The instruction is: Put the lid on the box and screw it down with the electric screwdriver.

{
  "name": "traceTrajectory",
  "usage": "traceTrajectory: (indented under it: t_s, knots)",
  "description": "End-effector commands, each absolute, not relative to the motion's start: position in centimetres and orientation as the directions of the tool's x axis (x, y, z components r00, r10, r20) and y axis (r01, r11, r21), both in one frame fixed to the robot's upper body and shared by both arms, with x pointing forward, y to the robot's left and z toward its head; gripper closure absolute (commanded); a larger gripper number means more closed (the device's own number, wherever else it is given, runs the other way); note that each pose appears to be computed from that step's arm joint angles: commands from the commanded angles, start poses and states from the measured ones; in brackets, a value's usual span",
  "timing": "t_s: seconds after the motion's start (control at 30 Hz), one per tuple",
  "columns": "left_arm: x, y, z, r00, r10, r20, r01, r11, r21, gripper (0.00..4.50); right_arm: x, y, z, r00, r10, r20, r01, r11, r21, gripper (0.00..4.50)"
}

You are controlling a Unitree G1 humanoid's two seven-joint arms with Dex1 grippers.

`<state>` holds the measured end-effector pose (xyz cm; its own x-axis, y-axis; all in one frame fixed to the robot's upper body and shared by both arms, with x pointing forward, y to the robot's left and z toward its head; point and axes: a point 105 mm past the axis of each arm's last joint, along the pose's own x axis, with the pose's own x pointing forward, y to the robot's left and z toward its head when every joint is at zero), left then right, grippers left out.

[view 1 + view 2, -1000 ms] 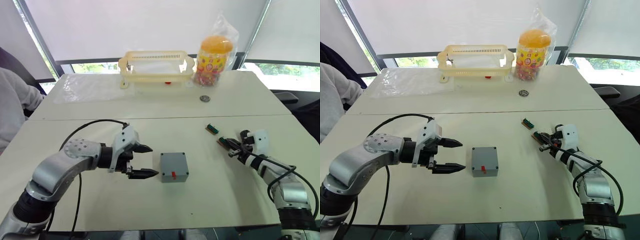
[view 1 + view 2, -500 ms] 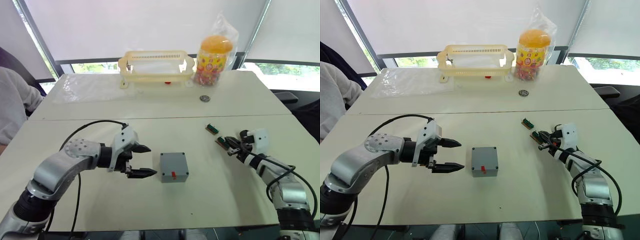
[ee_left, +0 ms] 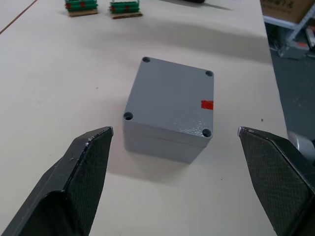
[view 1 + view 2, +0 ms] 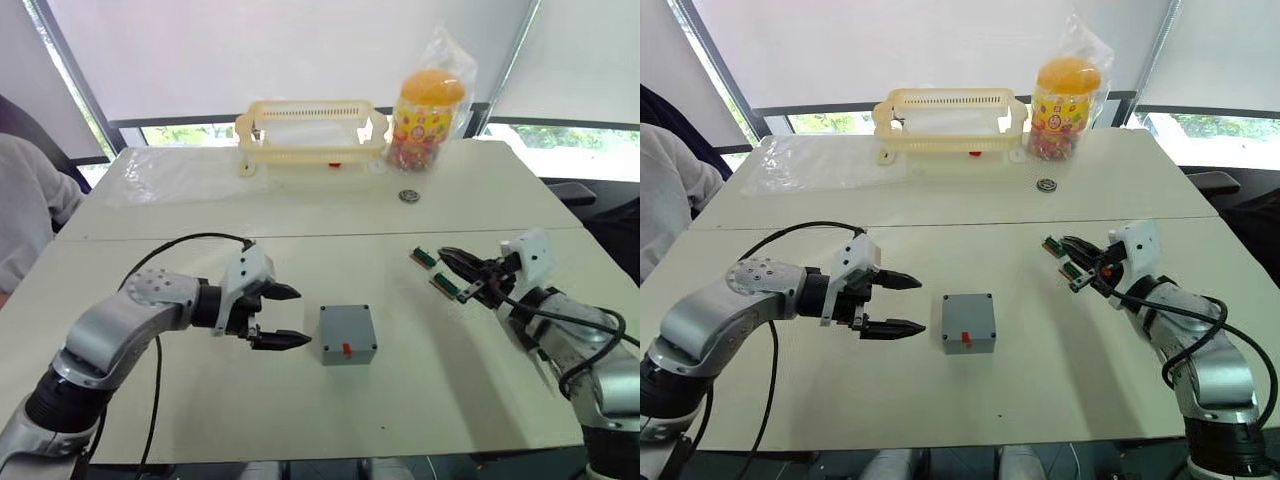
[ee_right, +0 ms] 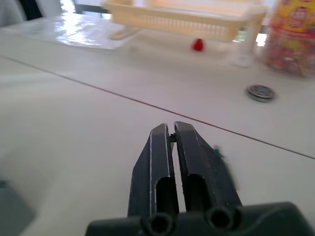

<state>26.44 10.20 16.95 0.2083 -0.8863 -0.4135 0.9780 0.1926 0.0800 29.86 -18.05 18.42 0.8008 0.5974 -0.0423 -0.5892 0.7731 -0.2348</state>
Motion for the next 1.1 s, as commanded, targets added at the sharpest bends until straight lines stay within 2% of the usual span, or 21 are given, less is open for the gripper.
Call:
traceTrajectory:
  t_s: [0.03,0.17,0.4,1.1]
  knots:
    - [26.6,10.7,17.2,0.222,-0.876,-0.427,0.975,0.186,0.125,0.29,28.0,-14.5,18.3,0.695,0.716,-0.063,-0.71,0.67,-0.218,4.4]
    - [26.7,11.1,16.9,0.235,-0.869,-0.435,0.972,0.197,0.132,0.29,27.3,-12.0,16.4,0.631,0.766,-0.124,-0.769,0.597,-0.227,4.4]
    - [25.8,11.3,16.5,0.23,-0.861,-0.454,0.973,0.192,0.128,0.29,27.8,-11.7,14.6,0.635,0.758,-0.149,-0.765,0.589,-0.261,4.4]
    - [25.8,10.8,16.4,0.241,-0.866,-0.438,0.97,0.212,0.115,0.29,28.4,-11.4,13.6,0.616,0.765,-0.186,-0.781,0.563,-0.27,4.4]
